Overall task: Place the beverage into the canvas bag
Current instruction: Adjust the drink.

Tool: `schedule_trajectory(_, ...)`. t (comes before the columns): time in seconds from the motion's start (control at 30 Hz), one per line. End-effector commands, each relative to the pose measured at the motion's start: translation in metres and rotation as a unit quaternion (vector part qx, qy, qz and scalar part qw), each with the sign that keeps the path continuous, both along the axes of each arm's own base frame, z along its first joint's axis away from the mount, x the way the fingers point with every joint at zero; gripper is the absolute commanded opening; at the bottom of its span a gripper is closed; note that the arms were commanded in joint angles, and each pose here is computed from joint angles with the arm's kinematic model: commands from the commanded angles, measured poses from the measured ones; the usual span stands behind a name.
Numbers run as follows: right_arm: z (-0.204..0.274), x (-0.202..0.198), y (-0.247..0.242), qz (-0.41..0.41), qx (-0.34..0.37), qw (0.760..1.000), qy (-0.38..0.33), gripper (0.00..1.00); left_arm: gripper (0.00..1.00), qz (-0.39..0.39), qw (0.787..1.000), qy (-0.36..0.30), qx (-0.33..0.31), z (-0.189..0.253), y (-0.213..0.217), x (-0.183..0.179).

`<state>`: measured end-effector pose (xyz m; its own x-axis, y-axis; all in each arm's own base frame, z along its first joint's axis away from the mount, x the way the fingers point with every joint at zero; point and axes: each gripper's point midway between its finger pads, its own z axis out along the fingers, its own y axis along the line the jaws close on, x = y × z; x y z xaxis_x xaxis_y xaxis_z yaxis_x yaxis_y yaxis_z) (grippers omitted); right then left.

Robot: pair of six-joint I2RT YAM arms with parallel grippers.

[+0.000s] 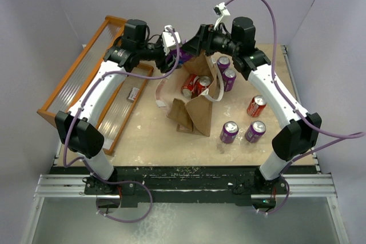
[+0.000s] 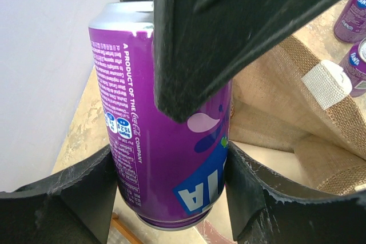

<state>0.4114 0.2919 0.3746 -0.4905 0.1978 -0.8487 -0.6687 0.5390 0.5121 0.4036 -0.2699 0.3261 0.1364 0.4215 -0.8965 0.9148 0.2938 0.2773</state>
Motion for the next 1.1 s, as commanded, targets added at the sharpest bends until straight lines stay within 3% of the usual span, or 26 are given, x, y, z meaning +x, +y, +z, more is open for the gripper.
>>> schedule_trajectory(0.0, 0.019, -0.007, 0.008, 0.035, 0.023, 0.999, -0.021, 0.78, 0.00, -0.009, 0.993, -0.109, -0.039, 0.069, -0.006, 0.004)
schedule_trajectory(0.1, 0.019, -0.008, 0.009, 0.038, 0.024, 0.999, -0.023, 0.71, 0.00, -0.008, 0.993, -0.110, -0.040, 0.070, -0.007, 0.005)
schedule_trajectory(0.17, 0.021, -0.008, 0.009, 0.038, 0.025, 0.999, -0.027, 0.59, 0.00, -0.007, 0.993, -0.107, -0.040, 0.068, -0.007, 0.006)
schedule_trajectory(0.27, 0.030, -0.003, 0.004, 0.027, 0.032, 0.998, -0.036, 0.29, 0.00, 0.001, 0.994, -0.095, -0.051, 0.068, -0.007, 0.007)
schedule_trajectory(0.3, 0.034, -0.001, 0.002, 0.020, 0.036, 0.998, -0.037, 0.17, 0.05, 0.004, 0.994, -0.088, -0.058, 0.069, -0.007, 0.007)
schedule_trajectory(0.37, 0.042, 0.008, -0.004, 0.000, 0.048, 0.998, -0.038, 0.00, 0.36, 0.002, 0.994, -0.070, -0.078, 0.073, -0.008, 0.005)
schedule_trajectory(0.47, 0.061, 0.017, -0.011, -0.015, 0.064, 0.996, -0.052, 0.00, 0.89, 0.001, 0.992, -0.033, -0.123, 0.086, -0.004, 0.001)
schedule_trajectory(0.5, 0.068, 0.020, -0.013, -0.020, 0.071, 0.996, -0.055, 0.00, 0.99, -0.001, 0.990, -0.021, -0.140, 0.090, -0.002, 0.000)
schedule_trajectory(0.77, 0.126, 0.025, -0.011, -0.013, 0.148, 0.987, -0.064, 0.00, 0.99, -0.046, 0.946, 0.111, -0.301, 0.133, 0.032, -0.016)
schedule_trajectory(1.07, 0.157, 0.016, -0.007, 0.010, 0.210, 0.977, -0.042, 0.00, 0.99, -0.043, 0.933, 0.115, -0.339, 0.144, 0.037, -0.008)
